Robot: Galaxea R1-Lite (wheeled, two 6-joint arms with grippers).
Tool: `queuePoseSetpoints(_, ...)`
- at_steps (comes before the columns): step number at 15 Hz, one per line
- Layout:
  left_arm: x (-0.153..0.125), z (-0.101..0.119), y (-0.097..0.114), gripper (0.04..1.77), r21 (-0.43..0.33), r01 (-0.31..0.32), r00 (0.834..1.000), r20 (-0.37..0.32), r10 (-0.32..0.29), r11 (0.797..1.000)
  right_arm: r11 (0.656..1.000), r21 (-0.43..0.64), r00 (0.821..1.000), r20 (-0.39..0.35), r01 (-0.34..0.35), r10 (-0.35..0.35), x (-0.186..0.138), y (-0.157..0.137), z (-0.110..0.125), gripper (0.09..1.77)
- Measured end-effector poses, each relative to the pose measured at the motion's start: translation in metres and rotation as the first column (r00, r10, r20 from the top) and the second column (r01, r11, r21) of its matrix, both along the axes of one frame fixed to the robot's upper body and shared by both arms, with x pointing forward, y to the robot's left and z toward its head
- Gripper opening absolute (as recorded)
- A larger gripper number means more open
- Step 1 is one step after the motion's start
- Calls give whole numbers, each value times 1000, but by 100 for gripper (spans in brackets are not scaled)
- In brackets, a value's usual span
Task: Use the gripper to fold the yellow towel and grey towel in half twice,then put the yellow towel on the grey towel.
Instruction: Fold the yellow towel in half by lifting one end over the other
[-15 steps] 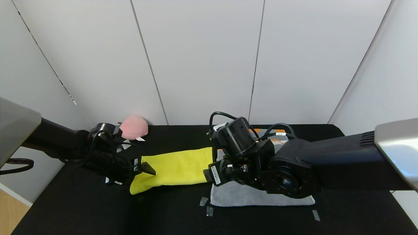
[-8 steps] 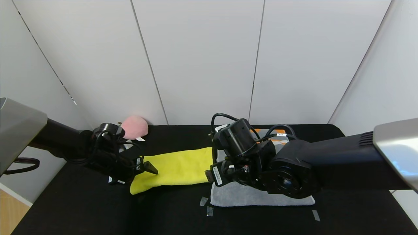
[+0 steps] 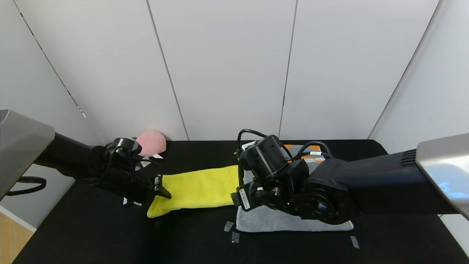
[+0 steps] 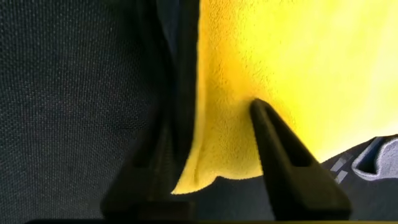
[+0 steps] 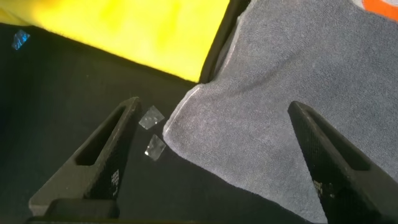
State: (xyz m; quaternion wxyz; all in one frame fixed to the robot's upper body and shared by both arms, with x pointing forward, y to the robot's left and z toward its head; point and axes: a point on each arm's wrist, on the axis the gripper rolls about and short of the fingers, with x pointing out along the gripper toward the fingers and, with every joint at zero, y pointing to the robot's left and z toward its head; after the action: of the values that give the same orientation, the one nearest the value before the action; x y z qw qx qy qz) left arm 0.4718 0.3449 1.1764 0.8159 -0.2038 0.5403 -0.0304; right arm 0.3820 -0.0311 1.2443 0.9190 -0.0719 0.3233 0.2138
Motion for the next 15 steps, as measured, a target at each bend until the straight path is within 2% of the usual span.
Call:
queuePoseSetpoints(1, 0, 0, 0, 74, 0, 0, 1000, 0, 0, 1000, 1000, 5, 1000, 4, -2, 2, 0, 0, 0, 170)
queuePoseSetpoints(2, 0, 1, -1, 14, -1, 0, 1000, 1, 0, 1000, 1000, 9, 1000, 7, -3, 3, 0, 1, 0, 170)
queuePoseSetpoints(7, 0, 4, -1, 13, 1, 2, 1000, 5, -2, 1000, 1000, 12, 1000, 8, -4, 4, 0, 1, -3, 171)
queuePoseSetpoints(11, -3, 17, 0, 13, 36, 26, 999, 41, -28, 999, 1000, 9, 1000, 5, -5, 5, 0, 2, -4, 171)
queuePoseSetpoints(13, -9, 27, 3, 13, 117, 73, 996, 43, -78, 990, 1000, 8, 1000, 5, -6, 6, 0, 2, -5, 171)
queuePoseSetpoints(15, -15, 35, 9, 13, 226, 130, 990, 29, -139, 966, 1000, 7, 1000, 3, -9, 8, -1, 3, -5, 171)
